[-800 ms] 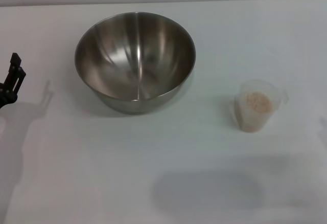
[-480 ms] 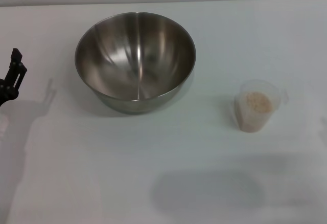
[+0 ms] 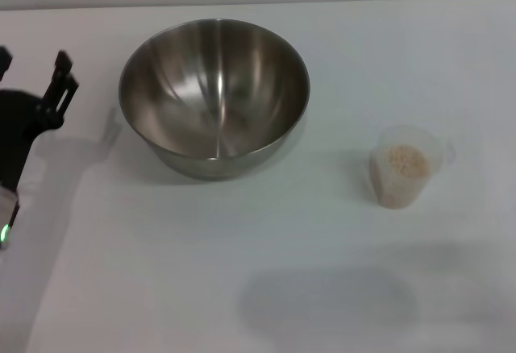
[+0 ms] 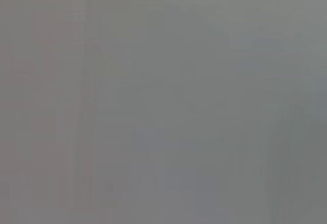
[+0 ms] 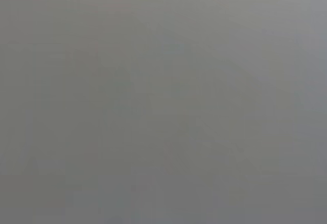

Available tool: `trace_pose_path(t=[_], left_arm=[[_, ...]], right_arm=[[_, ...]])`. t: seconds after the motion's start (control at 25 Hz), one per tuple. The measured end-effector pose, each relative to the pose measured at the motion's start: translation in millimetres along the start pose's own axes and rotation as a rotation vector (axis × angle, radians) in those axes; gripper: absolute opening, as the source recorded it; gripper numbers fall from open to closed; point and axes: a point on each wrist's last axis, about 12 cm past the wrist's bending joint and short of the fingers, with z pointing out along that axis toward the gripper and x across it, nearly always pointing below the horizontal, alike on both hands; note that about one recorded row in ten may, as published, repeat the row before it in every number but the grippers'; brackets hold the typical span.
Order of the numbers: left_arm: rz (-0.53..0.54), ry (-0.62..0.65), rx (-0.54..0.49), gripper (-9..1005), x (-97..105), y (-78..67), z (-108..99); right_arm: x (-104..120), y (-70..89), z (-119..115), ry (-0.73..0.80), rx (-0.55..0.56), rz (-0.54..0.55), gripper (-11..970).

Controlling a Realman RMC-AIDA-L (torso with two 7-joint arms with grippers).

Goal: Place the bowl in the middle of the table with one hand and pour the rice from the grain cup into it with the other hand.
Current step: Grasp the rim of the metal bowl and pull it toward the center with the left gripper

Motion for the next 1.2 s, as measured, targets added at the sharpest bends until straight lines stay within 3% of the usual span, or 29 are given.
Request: trace_pose_path(t=[0.04, 0.12, 0.28, 0.44, 0.68, 0.88, 1.2], left_arm=[[0.0, 0.0, 0.0, 804, 0, 0.0, 0], [-0.017, 0.006, 0.057, 804, -14, -2.8, 22], [-0.008, 0.001, 0.13, 805, -37, -12.1, 45], [-0.001, 0.034, 0.146, 805, -56, -19.2, 61], [0.019, 0.236, 0.158, 806, -101, -36.6, 91], [-0.013, 0.393, 0.145, 807, -130, -43.5, 103], [-0.014, 0.576, 0.144, 807, -142, -47.0, 115]], right_arm=[[0, -1.1, 0, 0.0, 0.007, -0.005, 814], [0, -3.4, -1, 0.007, 0.018, -0.014, 814], [2, -4.6, -2, 0.028, 0.024, -0.018, 814], [2, -4.6, -2, 0.028, 0.025, -0.018, 814], [3, -4.7, -1, 0.034, 0.026, -0.017, 815], [3, -4.3, -1, 0.034, 0.026, -0.014, 815], [4, -2.3, -1, 0.036, 0.019, -0.006, 815]])
